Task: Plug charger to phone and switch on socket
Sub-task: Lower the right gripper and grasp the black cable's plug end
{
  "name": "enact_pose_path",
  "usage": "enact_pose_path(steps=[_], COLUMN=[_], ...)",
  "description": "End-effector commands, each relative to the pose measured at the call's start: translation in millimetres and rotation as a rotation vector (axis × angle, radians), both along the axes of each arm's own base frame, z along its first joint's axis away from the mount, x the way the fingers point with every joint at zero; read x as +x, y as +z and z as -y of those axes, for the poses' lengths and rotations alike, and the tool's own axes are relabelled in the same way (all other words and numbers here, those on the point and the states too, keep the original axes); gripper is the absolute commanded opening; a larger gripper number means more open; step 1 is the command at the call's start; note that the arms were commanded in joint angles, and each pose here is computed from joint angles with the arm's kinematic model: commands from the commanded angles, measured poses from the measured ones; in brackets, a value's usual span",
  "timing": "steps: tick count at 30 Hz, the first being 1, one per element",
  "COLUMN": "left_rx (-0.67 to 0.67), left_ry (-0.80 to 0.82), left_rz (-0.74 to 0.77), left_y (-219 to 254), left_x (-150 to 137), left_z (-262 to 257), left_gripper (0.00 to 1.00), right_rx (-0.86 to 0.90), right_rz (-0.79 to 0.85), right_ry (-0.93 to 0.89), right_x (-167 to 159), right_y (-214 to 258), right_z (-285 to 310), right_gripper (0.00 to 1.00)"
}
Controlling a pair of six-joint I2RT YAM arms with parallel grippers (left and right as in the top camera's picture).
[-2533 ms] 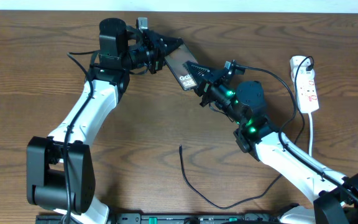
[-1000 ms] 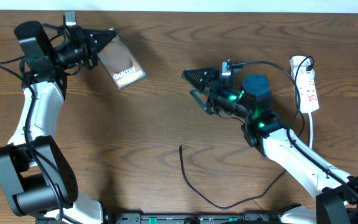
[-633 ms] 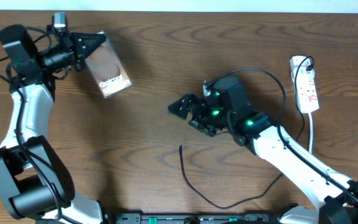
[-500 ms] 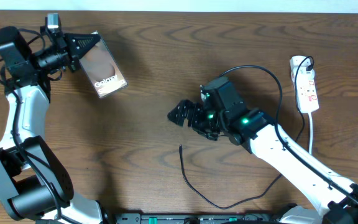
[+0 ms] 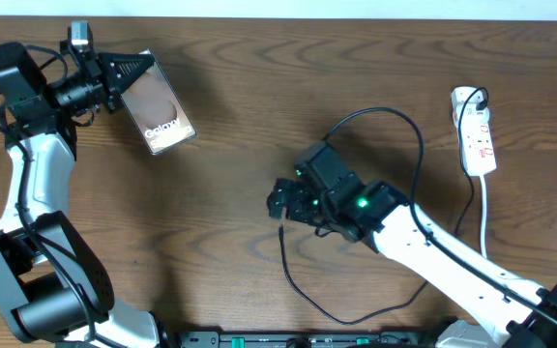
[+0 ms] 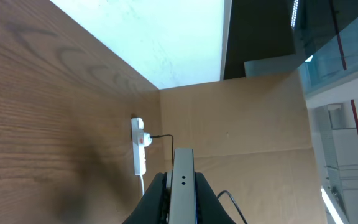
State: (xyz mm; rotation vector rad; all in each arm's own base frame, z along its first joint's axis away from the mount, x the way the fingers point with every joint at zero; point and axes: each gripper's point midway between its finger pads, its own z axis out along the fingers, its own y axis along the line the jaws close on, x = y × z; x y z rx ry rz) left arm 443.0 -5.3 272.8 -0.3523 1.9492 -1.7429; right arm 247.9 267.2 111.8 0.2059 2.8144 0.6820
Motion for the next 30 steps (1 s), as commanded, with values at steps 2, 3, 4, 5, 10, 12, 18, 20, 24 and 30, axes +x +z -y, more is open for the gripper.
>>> enact_pose_path(steps=[2, 3, 4, 5, 10, 12, 18, 20, 24, 30], left_rx=[0.01, 0.01, 0.01, 0.011, 0.015, 0.015, 0.013, 0.013, 0.013, 0.013], left_ry=[-0.039, -0.039, -0.041, -0.042, -0.042, -0.042, -0.049, -0.048, -0.049, -0.048], left_rz=[0.056, 0.056, 0.057, 0.06, 0.066, 0.066, 0.067, 0.067, 0.067, 0.067], left_y=[17.4, 17.4, 17.5, 17.5, 17.5, 17.5, 17.9, 17.8, 17.8, 17.8], left_x=[-7.5, -7.5, -7.8, -7.9, -7.8, -7.9, -8.9, -8.9, -8.9, -8.8], left_z=[2.8, 2.8, 2.9, 3.0, 3.0, 3.0, 3.6, 3.6, 3.6, 3.5], left_gripper=[0.07, 0.07, 0.07, 0.07, 0.07, 0.07, 0.07, 0.07, 0.07, 0.08], right_rx=[-0.069, -0.09, -0.116, -0.144, -0.23, -0.253, -0.273, -0.277, -0.291, -0.298], right_rz=[-0.075, -0.105, -0.133, -0.159, -0.241, -0.273, -0.287, -0.281, -0.273, -0.269], right_ry=[0.069, 0.081, 0.088, 0.091, 0.095, 0.111, 0.156, 0.159, 0.16, 0.157], right_x=[-16.9, -21.4, -24.5, -26.8, -30.6, -36.1, -33.6, -33.0, -33.3, -32.6], right_y=[-34.0, -42.5, -50.5, -56.6, -81.2, -94.5, -103.2, -103.3, -104.9, -105.2], right_z=[-13.8, -15.9, -16.4, -15.3, -13.6, -16.7, -25.8, -25.7, -25.1, -24.0], right_gripper=[0.99, 0.99, 0.99, 0.99, 0.98, 0.97, 0.98, 0.97, 0.84, 0.31])
